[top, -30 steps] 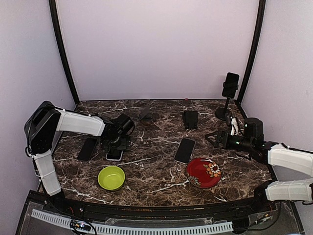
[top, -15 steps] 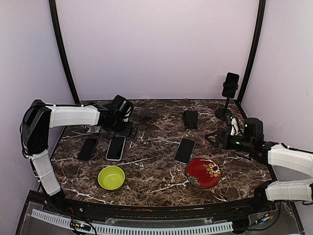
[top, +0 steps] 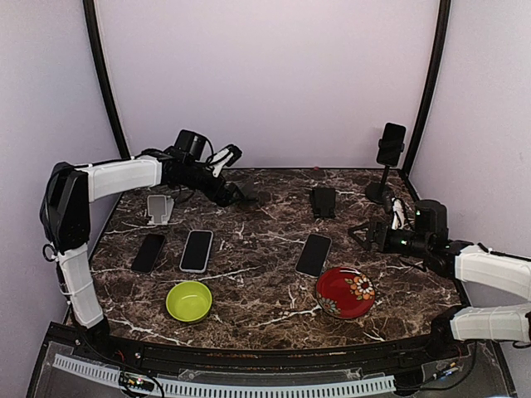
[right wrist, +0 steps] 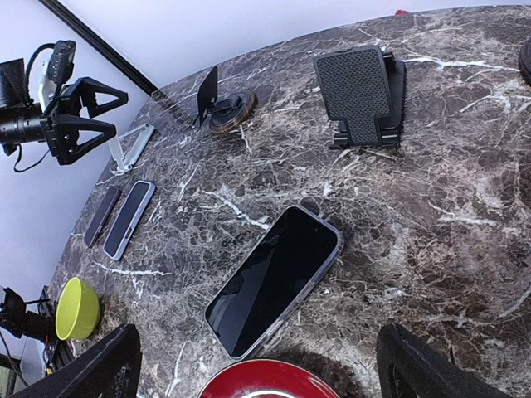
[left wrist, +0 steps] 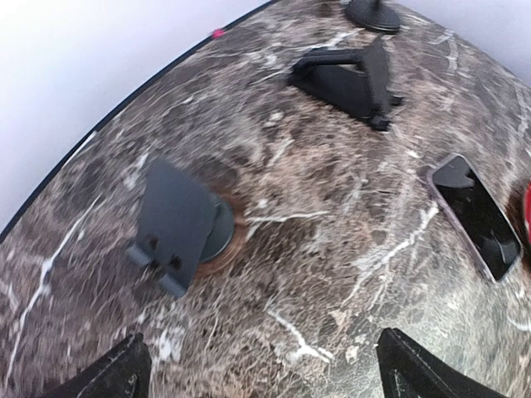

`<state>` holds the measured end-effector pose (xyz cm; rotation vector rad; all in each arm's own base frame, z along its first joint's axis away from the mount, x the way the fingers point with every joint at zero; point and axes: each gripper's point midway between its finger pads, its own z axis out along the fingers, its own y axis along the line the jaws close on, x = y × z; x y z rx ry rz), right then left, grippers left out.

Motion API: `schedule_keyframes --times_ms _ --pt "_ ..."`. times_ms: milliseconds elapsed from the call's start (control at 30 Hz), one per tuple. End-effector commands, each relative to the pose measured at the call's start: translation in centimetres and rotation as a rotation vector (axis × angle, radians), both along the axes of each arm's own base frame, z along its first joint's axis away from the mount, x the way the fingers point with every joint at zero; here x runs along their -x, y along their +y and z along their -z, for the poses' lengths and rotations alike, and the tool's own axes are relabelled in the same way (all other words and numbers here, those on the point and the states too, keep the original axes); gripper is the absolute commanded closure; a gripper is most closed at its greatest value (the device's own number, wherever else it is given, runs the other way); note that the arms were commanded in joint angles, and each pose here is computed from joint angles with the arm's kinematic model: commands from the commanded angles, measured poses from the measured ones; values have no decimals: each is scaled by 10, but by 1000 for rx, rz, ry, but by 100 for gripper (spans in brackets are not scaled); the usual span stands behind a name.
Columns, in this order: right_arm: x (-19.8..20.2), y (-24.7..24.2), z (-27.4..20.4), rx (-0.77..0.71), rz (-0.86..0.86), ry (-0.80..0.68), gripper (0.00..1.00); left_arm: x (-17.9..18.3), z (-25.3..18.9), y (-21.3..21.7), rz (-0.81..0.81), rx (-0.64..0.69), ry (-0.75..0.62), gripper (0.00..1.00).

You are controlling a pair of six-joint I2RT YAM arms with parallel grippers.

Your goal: Remove the phone from the phone stand

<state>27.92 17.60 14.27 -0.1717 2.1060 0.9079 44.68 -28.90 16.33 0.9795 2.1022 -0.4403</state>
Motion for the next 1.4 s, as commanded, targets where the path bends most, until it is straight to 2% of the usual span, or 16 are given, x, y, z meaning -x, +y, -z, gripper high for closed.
schedule_keyframes --times_ms 0,167,333,533,667,1067,1367 --pt "0 1 -2 -12 -4 -19 1 12 -3 -23 304 44 -54 2" --pt "0 0 -1 1 -2 -21 1 -3 -3 -28 369 12 -110 2" --pt "2 0 2 4 -6 -17 1 -25 2 -19 391 25 -82 2" --pt "2 0 4 9 -7 -11 1 -48 -4 -10 432 134 -29 2" --pt "2 2 7 7 -14 -1 1 -53 9 -15 467 174 32 2" --pt "1 4 14 3 -19 21 1 -93 46 -24 382 199 89 1" --pt "-3 6 13 -3 -25 24 1 -101 59 -31 382 238 111 1"
